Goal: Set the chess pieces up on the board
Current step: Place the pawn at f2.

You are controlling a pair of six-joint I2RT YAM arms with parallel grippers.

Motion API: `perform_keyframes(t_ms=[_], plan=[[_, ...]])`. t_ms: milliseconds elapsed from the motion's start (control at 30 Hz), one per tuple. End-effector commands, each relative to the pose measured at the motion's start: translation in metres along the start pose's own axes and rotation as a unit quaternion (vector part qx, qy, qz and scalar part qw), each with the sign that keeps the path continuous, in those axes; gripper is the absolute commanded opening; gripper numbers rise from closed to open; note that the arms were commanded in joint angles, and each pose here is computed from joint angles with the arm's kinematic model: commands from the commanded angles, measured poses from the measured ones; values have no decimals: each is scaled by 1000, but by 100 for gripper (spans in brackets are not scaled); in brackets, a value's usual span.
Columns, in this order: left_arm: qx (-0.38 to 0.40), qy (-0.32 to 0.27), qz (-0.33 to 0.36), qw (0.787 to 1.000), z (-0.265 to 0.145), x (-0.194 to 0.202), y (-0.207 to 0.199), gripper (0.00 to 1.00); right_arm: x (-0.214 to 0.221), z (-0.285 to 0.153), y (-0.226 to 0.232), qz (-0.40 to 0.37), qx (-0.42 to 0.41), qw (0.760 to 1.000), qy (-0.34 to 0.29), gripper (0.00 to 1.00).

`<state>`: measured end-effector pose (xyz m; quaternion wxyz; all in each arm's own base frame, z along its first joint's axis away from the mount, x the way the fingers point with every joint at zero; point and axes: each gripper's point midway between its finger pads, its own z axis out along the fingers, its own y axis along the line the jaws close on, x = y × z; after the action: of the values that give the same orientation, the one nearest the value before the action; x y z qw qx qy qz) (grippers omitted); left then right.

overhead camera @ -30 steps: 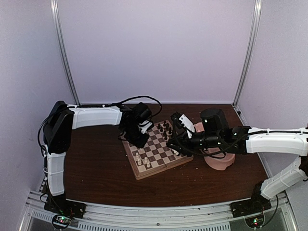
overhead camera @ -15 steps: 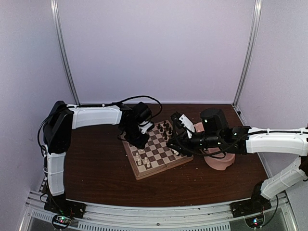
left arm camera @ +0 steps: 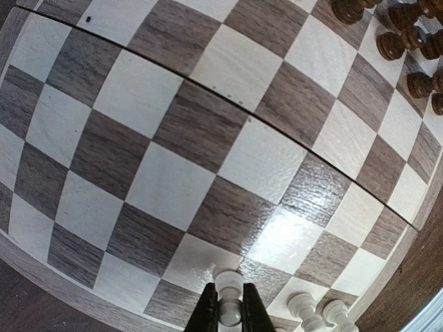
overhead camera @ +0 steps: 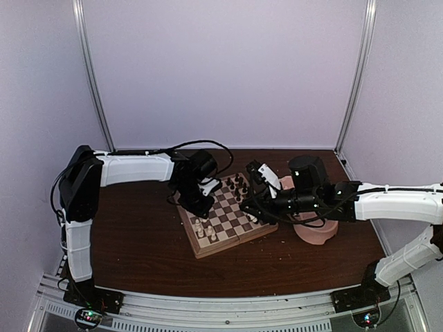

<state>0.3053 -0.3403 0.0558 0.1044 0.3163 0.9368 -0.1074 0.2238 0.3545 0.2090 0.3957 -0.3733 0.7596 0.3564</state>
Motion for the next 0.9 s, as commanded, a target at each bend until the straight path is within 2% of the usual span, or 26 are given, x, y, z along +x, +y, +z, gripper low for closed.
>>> perform_keyframes(t_ms=[0, 433, 733, 867], plan=[[13, -4, 5, 1000, -12, 5, -13, 5, -8, -8, 2, 3, -3, 1000, -16, 17], [18, 1, 12, 1000, -10, 9, -19, 9, -9, -10, 3, 4, -5, 1000, -17, 17], [15, -5, 14, 1000, -16, 4, -19, 25, -9, -10, 4, 4, -5, 1000, -17, 17], [5, -16, 18, 1000, -24, -4, -18, 29, -11, -10, 4, 4, -4, 1000, -18, 17]])
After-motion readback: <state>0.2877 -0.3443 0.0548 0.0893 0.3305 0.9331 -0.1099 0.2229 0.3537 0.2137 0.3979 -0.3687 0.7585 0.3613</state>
